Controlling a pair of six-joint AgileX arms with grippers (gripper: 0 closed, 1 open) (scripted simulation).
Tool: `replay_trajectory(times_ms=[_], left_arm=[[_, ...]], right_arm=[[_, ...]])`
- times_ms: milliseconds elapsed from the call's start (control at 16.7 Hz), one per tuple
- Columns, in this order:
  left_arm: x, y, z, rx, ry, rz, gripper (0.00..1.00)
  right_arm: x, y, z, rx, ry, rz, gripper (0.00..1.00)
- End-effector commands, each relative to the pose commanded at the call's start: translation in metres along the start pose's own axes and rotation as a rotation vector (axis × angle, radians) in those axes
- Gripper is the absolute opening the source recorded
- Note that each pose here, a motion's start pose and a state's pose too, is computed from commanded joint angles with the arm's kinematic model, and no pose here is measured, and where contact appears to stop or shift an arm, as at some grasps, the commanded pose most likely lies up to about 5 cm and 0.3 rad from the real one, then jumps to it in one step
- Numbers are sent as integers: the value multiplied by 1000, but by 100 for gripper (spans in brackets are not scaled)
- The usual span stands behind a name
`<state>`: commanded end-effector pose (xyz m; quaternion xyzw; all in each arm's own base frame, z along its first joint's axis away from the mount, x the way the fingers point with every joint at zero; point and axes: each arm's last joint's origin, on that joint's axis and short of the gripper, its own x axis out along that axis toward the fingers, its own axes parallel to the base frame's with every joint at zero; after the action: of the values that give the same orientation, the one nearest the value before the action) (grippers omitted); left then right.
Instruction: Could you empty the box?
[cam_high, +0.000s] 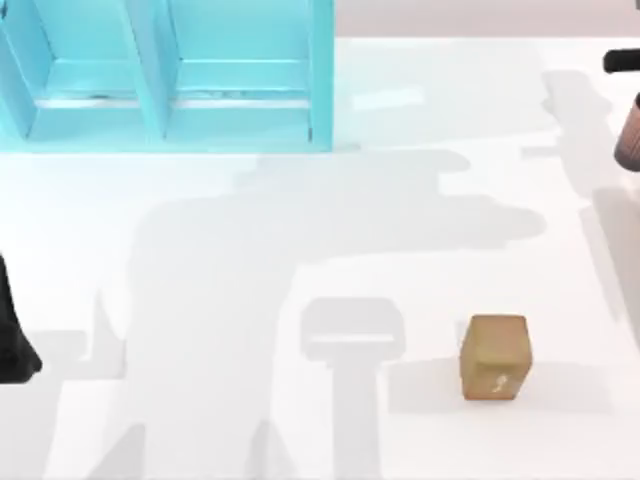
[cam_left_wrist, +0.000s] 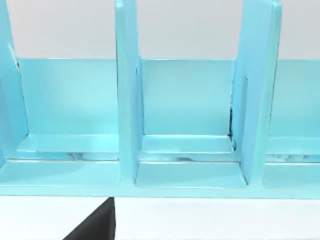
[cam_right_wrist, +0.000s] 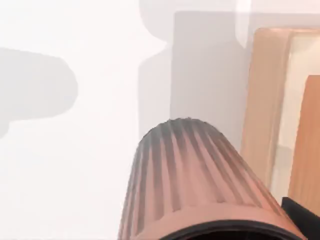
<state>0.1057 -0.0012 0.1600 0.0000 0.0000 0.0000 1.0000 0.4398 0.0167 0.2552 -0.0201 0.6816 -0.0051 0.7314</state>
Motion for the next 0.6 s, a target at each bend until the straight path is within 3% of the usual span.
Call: replay_trajectory(times_ms=[240, 600], left_arm=[[0, 0, 0, 0, 0, 0, 100], [0, 0, 0, 0, 0, 0, 100]], right_arm=[[26, 83, 6, 4, -5, -8, 0], [51, 108, 8, 34, 21, -21, 0]])
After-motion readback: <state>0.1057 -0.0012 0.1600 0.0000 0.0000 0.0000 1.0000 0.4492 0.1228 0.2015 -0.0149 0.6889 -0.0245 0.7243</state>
